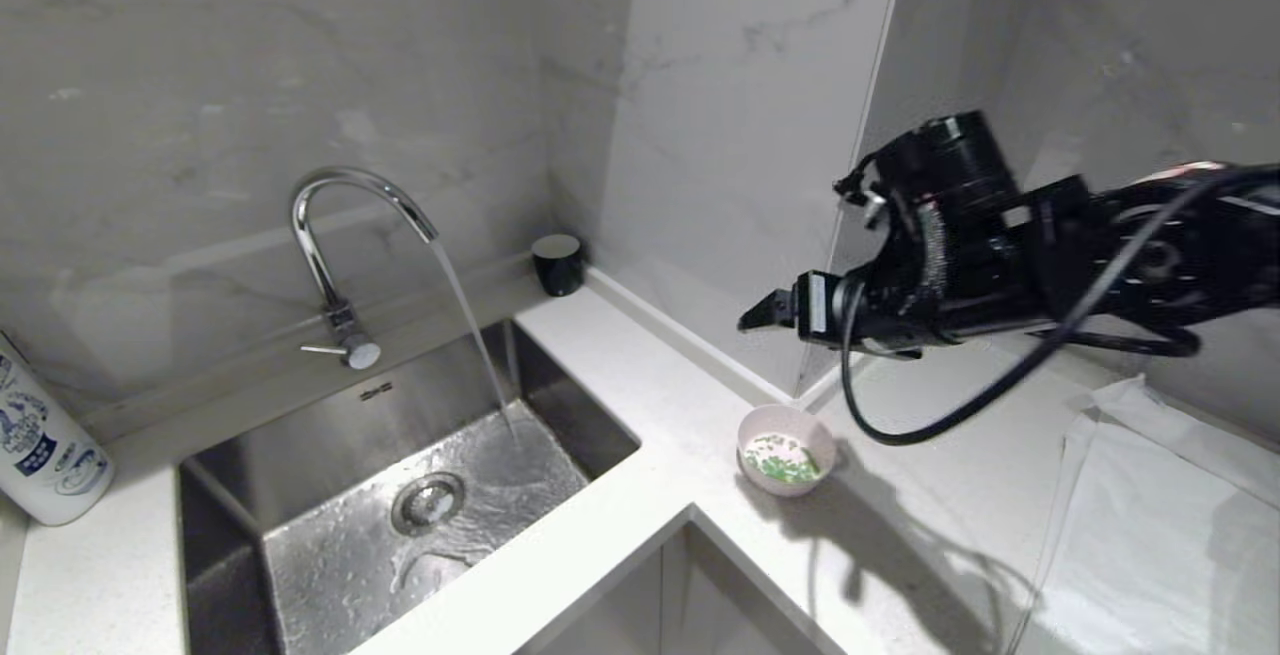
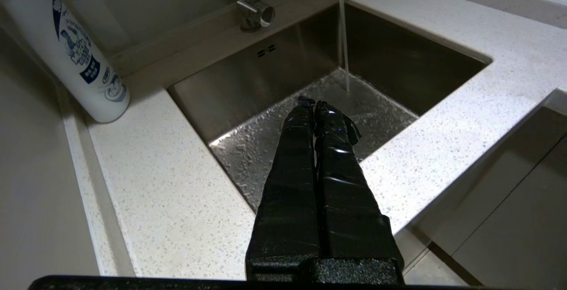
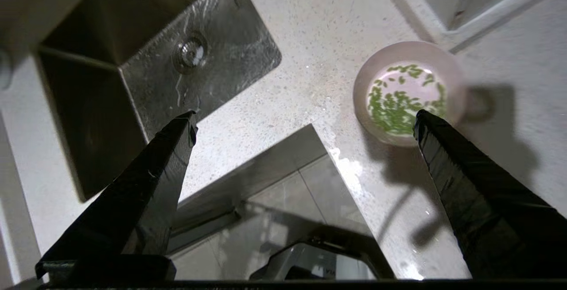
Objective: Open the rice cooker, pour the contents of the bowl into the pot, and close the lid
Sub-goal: Pick up the bowl on the table
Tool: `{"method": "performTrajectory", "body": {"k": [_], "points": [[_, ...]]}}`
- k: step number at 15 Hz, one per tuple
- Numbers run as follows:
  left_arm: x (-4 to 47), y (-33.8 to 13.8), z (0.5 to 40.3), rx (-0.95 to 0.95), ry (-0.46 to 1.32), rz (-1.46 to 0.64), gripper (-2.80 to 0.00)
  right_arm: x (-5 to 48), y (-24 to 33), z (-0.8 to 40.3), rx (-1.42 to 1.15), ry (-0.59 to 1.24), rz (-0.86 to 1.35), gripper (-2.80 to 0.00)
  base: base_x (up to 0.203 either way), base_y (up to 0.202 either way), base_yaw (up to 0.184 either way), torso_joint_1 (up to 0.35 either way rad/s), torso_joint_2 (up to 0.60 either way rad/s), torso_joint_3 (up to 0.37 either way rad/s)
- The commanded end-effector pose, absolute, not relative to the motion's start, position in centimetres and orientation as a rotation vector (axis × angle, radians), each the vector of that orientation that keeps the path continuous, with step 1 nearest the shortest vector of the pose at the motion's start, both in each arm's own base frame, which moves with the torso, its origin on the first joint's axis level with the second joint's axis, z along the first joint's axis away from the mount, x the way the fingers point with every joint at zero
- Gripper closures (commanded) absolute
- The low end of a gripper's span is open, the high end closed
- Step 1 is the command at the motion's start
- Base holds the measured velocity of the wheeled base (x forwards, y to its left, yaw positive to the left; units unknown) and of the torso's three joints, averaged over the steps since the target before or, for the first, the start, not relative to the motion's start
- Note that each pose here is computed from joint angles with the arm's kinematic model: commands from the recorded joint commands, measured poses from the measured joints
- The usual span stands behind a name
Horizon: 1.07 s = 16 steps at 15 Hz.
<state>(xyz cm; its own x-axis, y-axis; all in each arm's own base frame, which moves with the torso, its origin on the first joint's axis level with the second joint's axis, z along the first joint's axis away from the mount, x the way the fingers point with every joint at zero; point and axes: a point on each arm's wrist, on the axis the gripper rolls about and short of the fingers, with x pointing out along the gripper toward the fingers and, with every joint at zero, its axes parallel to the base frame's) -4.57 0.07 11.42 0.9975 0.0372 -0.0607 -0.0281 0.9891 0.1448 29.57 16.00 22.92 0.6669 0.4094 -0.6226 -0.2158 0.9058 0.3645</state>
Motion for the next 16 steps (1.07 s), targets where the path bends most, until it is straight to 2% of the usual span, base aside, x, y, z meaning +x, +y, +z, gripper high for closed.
{"method": "performTrajectory", "body": {"k": [1, 5, 8, 11, 14, 16], "points": [[-4.1, 0.0, 12.6, 0.144, 0.088, 0.017, 0.0, 22.3, 12.2, 29.0, 0.299, 0.576, 0.387, -2.8, 0.0, 0.0, 0.0, 0.0, 0.0, 0.0], [-0.3, -0.1, 15.9, 0.128, 0.119, -0.061, 0.0, 12.6, 6.6, 31.4, 0.233, 0.414, 0.316, -2.8, 0.0, 0.0, 0.0, 0.0, 0.0, 0.0], [5.7, -0.3, 18.3, 0.115, 0.166, -0.131, 0.0, 7.0, 3.1, 31.2, 0.158, 0.308, 0.184, -2.8, 0.0, 0.0, 0.0, 0.0, 0.0, 0.0], [12.9, -1.2, 20.3, 0.095, 0.178, -0.222, 0.0, 3.0, 0.5, 30.3, 0.12, 0.276, 0.046, -2.8, 0.0, 0.0, 0.0, 0.0, 0.0, 0.0], [18.5, -5.4, 22.2, 0.06, 0.146, -0.375, 0.0, 1.4, -0.5, 29.4, 0.061, 0.274, -0.108, -2.8, 0.0, 0.0, 0.0, 0.0, 0.0, 0.0], [21.2, -8.8, 22.8, 0.056, 0.142, -0.399, 0.0, -0.2, -0.9, 29.0, 0.051, 0.242, -0.116, -2.8, 0.0, 0.0, 0.0, 0.0, 0.0, 0.0]]}}
